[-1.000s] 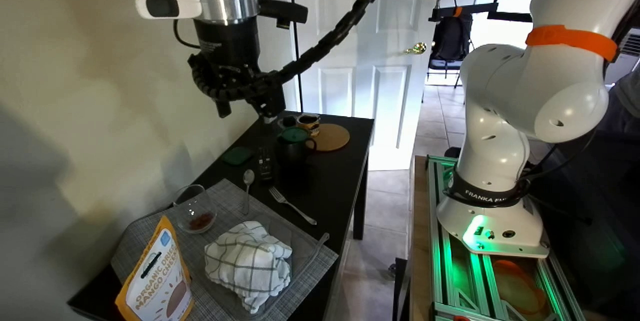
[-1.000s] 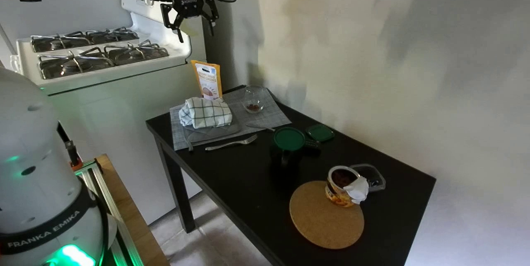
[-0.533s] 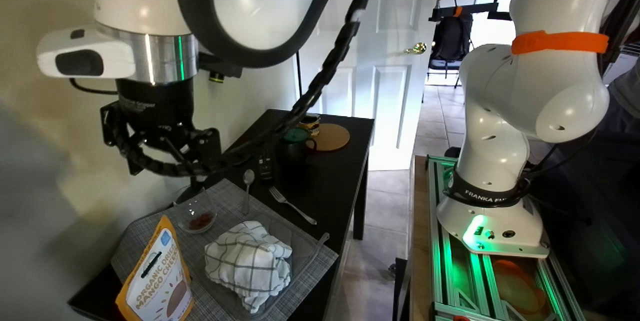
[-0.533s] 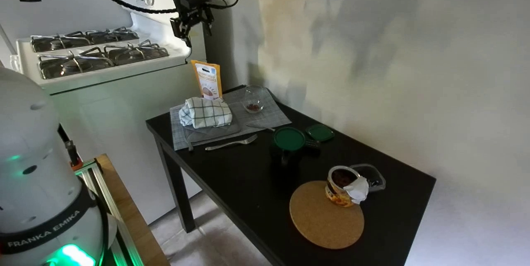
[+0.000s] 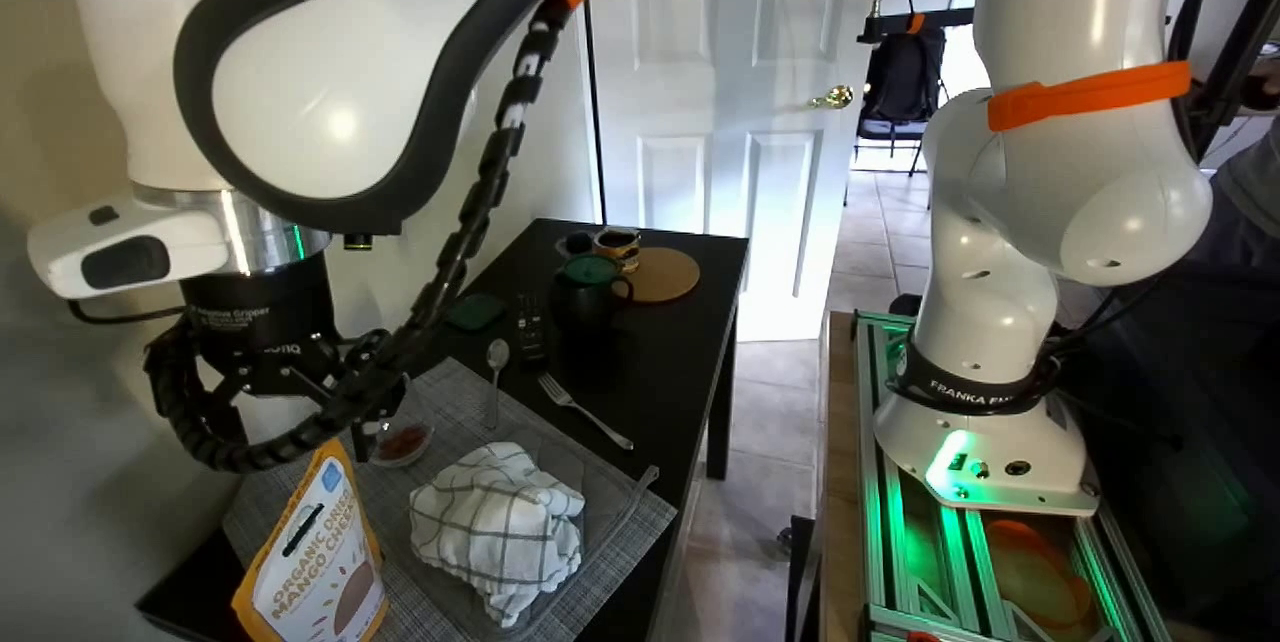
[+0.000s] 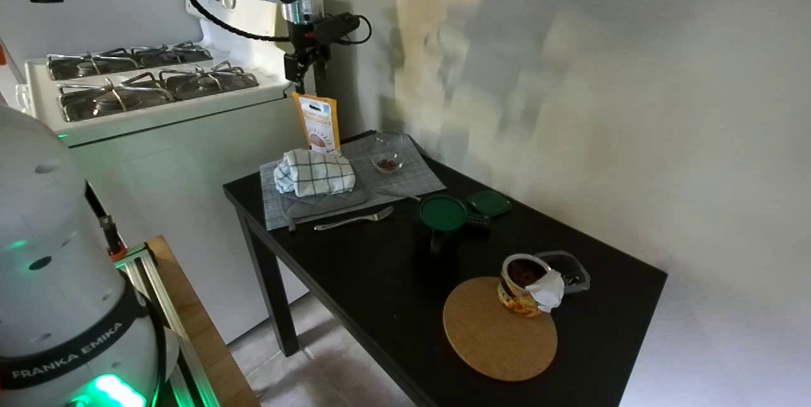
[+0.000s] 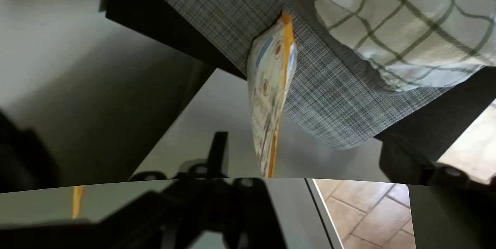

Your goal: Move the orange packet to the right

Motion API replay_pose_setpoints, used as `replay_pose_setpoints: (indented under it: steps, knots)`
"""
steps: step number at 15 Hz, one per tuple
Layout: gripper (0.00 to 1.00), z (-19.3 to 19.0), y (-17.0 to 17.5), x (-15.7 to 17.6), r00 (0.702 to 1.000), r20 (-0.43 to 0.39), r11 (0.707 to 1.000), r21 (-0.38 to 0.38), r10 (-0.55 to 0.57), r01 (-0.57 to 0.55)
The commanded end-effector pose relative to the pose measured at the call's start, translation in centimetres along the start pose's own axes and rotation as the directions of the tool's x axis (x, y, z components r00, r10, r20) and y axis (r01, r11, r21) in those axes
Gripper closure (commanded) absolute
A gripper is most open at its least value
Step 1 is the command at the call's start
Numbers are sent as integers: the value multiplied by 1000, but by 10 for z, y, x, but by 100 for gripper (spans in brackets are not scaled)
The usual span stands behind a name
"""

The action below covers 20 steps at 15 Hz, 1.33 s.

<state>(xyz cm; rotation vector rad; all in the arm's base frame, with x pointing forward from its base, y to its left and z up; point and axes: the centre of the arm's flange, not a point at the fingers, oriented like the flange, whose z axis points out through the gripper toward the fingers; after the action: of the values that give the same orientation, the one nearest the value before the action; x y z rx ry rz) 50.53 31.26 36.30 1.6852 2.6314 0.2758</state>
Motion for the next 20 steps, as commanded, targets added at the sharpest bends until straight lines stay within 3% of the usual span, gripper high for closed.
replay_pose_setpoints:
  steps: [1, 5, 6, 7, 11, 13, 15, 16, 20]
  knots:
    - [5, 14, 14, 3, 996, 93, 994, 105, -13, 3]
    - [14, 28, 14, 3, 987, 156, 989, 146, -28, 5]
    - [20, 31, 17, 5, 987, 159, 990, 138, -40, 18]
    - [15, 34, 21, 7, 987, 151, 991, 130, -60, 40]
    - [35, 45, 35, 13, 984, 147, 988, 136, -97, 77]
    - [35, 50, 40, 17, 986, 132, 986, 142, -105, 86]
    - [59, 54, 44, 21, 986, 124, 985, 146, -112, 94]
    - [59, 56, 45, 23, 986, 121, 985, 145, -115, 98]
    - [91, 57, 48, 28, 987, 108, 983, 152, -118, 101]
